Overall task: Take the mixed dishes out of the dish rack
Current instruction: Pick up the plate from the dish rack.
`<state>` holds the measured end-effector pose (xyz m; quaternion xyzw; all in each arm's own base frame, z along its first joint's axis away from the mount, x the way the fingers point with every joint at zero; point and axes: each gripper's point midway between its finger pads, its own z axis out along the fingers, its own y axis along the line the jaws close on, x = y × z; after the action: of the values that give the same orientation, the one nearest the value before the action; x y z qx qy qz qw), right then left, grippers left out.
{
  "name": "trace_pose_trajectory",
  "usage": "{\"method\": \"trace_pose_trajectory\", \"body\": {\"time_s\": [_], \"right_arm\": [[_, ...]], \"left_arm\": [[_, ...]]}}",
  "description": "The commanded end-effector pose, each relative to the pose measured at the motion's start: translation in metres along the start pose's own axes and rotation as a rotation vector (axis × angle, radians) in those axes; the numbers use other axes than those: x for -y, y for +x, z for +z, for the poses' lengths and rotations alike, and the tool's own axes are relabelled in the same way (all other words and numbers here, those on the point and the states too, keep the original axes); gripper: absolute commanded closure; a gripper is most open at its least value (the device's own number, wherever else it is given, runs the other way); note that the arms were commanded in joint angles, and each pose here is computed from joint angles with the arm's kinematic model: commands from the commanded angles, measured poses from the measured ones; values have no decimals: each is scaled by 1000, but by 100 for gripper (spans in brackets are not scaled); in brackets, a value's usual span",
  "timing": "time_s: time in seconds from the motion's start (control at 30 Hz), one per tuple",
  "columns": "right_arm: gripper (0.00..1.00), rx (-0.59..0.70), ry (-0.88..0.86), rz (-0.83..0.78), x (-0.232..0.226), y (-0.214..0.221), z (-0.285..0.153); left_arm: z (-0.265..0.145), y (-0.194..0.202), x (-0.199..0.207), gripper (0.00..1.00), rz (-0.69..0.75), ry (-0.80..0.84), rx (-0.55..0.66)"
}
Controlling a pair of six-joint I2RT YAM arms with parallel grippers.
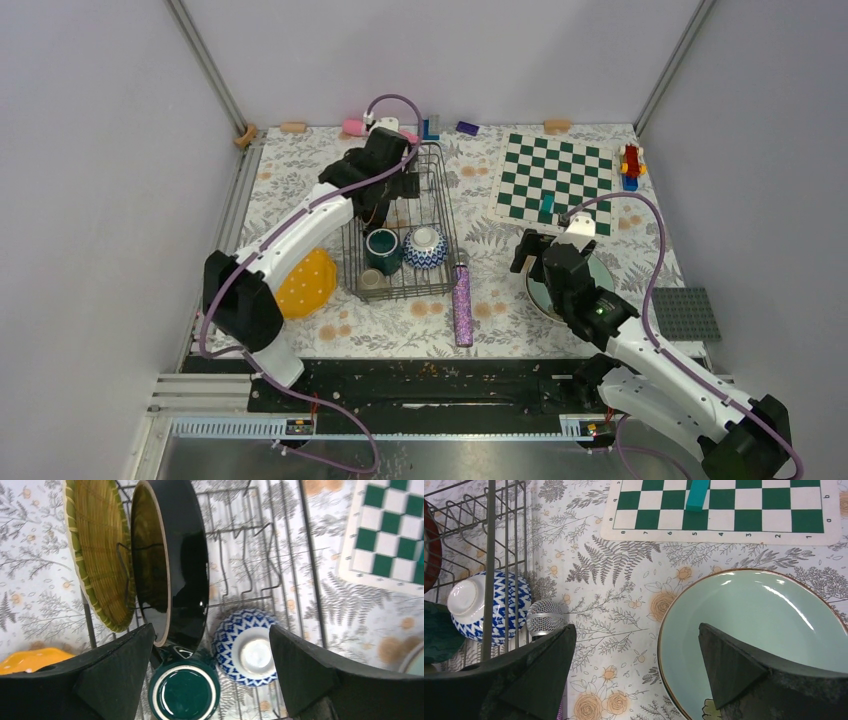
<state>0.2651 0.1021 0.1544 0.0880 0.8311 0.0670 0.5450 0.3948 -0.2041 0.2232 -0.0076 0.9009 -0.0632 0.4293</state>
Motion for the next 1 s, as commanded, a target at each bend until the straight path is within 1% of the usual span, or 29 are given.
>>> {"method": "trace_pose_trajectory", "body": {"time_s": [0.0, 0.07, 0.13, 0.27, 0.37, 0.47, 0.53, 0.67, 0.83, 0.97], "right_arm": [[0, 25, 47, -19, 8, -4, 2], [0, 25, 56, -22, 10, -4, 2], [0, 25, 63, -26, 11, -4, 2], [0, 29, 76, -30, 13, -4, 3], [0, 28, 79, -33, 13, -4, 3], [0, 27, 85, -35, 14, -3, 4], [0, 24, 83, -39, 14, -3, 4], [0, 23, 78, -41, 12, -4, 4], [0, 32, 91, -40, 15, -5, 4], [0, 27, 90, -40, 14, -5, 5]], "left_arm": [[4, -17, -13, 12, 51, -115, 31], [10, -16, -17, 16, 59, -155, 26], [17, -14, -22, 21, 64, -193, 23], [28, -8, -22, 30, 82, -218, 1], [36, -5, -26, 34, 92, -252, -11], [43, -2, -30, 35, 105, -280, -19], [48, 0, -33, 39, 105, -298, -29], [59, 0, -38, 43, 94, -327, -43], [60, -2, -42, 48, 94, -350, -35], [58, -6, -50, 53, 104, -395, -15]]}}
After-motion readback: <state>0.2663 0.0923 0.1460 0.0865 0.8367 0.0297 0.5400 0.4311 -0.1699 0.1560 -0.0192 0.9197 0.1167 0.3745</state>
